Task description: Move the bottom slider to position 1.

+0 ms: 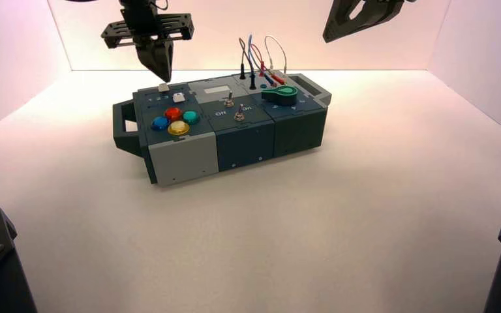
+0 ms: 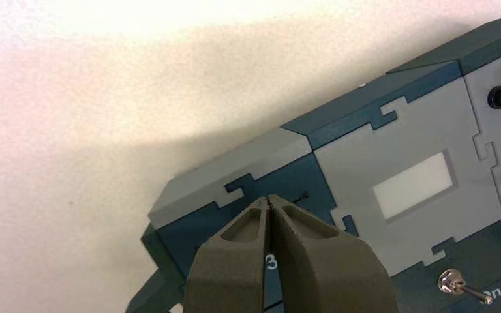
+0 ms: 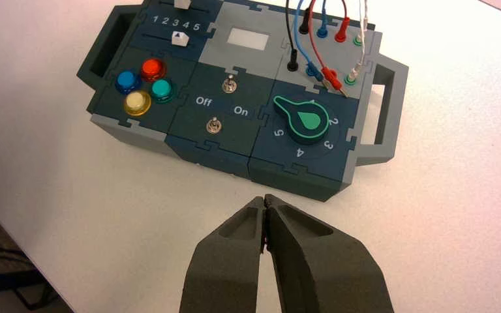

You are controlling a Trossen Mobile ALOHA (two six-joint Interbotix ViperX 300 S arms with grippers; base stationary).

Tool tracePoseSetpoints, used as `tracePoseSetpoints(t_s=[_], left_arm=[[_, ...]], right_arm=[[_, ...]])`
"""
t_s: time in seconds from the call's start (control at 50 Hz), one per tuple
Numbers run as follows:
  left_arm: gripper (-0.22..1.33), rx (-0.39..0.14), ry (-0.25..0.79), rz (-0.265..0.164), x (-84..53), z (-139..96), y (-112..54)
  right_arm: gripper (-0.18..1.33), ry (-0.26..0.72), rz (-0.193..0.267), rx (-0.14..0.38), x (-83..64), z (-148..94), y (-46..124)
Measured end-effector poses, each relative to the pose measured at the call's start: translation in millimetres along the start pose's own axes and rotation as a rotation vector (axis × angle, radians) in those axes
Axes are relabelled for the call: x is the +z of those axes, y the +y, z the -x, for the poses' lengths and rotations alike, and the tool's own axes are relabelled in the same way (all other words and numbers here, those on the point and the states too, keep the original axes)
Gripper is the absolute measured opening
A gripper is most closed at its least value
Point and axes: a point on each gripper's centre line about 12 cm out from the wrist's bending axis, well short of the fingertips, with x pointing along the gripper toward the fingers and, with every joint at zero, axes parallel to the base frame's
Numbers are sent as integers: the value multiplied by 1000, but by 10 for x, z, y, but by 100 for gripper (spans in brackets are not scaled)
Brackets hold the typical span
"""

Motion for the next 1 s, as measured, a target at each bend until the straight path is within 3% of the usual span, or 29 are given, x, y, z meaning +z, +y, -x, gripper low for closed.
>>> tracePoseSetpoints(t_s=[0.16,0.42,1.0], left_arm=[[-16,-6,1,-1,3,7,-32],[-16,-37,12,32,-3,-16,-75],[-16,-26,35,31,-74,-121,-48]], right_arm=[[-14,-3,0,0,8,2,0],[-13,-1,0,-2,2,0,-5],[-14,-3,13,-7,8,6,-11]])
